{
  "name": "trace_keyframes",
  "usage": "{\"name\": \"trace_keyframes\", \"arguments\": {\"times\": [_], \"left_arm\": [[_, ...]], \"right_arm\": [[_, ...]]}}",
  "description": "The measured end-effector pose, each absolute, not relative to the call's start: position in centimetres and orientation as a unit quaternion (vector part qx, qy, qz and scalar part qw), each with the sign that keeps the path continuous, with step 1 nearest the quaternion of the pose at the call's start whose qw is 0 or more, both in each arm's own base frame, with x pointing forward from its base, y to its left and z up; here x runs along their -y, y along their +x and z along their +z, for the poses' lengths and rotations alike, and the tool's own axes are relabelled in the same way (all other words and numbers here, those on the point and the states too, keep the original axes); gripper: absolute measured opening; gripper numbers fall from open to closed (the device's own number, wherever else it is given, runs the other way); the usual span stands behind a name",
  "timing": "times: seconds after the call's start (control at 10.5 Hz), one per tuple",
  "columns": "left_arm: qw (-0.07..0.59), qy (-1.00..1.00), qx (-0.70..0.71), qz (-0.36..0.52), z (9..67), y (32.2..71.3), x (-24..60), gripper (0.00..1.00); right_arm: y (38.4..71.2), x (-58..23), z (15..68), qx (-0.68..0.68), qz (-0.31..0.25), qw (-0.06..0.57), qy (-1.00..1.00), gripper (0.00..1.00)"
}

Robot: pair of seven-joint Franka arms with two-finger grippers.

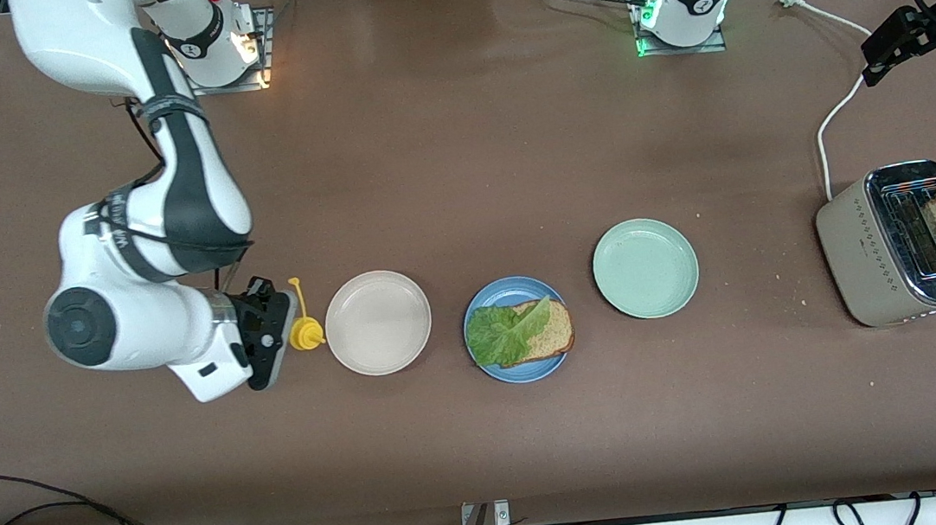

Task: Make sandwich in blue plate with both arms
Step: 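Bring the yellow bottle back upright to its starting spot, then set the yellow bottle on the table and open the right gripper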

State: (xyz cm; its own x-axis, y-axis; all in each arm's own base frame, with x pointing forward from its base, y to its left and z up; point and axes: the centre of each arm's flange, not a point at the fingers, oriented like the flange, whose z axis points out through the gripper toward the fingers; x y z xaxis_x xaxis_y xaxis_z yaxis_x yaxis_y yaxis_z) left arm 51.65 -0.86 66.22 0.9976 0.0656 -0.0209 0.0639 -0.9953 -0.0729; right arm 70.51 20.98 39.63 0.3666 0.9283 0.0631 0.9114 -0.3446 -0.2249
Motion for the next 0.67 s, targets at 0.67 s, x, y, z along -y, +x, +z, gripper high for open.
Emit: {"name": "trace_keyframes", "arguments": {"times": [0.67], "left_arm": [[0.036, -0.999, 0.033, 0.012, 66.2, 51.6, 0.9, 1.0]], "right_arm": [[68.0, -11.5, 36.1, 0.598, -0.056, 0.295, -0.743, 0.07]]}}
